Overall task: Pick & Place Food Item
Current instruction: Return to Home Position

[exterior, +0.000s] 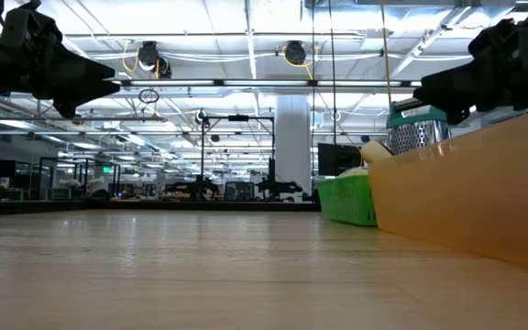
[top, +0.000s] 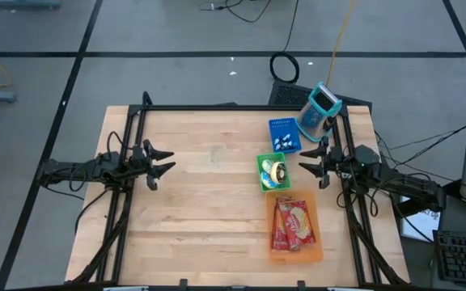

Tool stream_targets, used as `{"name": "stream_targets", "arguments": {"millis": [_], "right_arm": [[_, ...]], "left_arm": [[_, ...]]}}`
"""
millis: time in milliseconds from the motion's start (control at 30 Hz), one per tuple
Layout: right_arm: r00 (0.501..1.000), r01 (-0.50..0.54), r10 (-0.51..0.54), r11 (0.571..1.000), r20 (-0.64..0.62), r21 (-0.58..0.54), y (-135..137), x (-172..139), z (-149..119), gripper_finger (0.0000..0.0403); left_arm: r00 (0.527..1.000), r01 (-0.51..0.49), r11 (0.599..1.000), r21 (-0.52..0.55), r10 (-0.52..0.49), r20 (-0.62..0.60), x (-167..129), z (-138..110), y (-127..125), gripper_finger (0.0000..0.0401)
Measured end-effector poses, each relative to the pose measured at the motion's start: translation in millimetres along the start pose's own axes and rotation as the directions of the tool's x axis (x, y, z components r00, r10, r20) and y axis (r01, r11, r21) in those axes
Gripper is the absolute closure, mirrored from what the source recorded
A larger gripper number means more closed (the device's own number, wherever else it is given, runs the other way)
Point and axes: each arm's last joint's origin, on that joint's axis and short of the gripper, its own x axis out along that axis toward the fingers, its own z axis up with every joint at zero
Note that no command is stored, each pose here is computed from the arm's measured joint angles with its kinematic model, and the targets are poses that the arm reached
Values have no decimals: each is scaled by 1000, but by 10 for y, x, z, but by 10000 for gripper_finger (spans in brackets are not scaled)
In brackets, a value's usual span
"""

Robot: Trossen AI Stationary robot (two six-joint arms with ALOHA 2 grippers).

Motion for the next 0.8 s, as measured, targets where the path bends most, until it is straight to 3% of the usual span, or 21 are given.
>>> {"name": "stream_targets", "arguments": {"millis": [800], "right_arm": [[1000,-1,1,999,0,41,0,0,0,234]], "left_arm": [[1000,0,1000,0,0,0,0,0,0,215]]}}
